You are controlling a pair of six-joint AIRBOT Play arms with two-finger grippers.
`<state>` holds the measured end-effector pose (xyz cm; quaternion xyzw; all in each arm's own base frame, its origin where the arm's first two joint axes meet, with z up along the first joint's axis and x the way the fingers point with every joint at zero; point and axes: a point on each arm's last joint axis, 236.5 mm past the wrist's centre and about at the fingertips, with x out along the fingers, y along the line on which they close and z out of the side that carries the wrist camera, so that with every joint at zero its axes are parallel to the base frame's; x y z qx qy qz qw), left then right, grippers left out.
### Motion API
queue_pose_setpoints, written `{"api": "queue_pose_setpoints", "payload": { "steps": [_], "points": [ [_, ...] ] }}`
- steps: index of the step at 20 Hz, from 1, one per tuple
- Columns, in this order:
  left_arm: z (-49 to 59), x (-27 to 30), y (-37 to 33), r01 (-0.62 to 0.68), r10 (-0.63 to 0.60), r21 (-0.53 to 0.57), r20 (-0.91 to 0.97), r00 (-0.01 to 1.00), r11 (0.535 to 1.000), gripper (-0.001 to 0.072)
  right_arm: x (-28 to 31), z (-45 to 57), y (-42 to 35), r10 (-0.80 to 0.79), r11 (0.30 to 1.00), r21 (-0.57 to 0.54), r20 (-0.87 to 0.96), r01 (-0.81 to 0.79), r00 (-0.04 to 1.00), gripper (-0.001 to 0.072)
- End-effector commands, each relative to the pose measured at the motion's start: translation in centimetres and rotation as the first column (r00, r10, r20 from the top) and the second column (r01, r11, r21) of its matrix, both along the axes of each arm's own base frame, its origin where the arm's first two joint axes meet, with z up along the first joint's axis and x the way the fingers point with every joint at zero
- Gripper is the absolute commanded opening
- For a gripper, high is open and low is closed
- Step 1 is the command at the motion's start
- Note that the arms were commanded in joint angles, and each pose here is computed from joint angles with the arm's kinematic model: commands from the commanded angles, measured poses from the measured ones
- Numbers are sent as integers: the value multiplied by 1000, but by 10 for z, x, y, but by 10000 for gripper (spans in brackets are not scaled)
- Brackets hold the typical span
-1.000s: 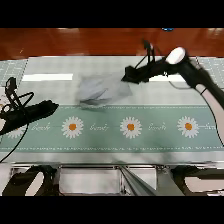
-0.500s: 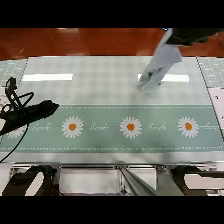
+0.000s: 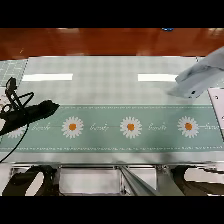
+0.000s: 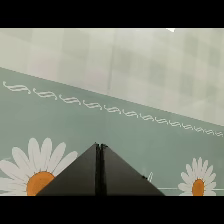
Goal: Fold the shirts.
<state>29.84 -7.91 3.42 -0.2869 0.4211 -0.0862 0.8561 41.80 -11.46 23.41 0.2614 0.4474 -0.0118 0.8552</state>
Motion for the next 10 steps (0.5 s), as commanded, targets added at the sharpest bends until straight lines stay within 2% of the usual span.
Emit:
{"api": "queue_pose_setpoints", "payload": {
  "steps": [1, 4, 7, 10],
  "points": [
    [0, 0, 0, -1, 1, 0, 2, 1000, 1000, 16, -41, -1, -35, -60, 998, 24, -60, 61, 996, 19],
    [0, 0, 0, -1, 1, 0, 2, 1000, 1000, 16, -83, -17, -61, -162, 986, 1, -157, 164, 974, 18],
    [0, 0, 0, -1, 1, 0, 2, 1000, 1000, 16, -145, -46, -89, -306, 949, -29, -302, 313, 903, 18],
    [1, 1, 0, -3, 3, 1, 4, 1000, 1000, 16, -236, -80, -115, -521, 838, -107, -446, 534, 728, 19]
  ]
}}
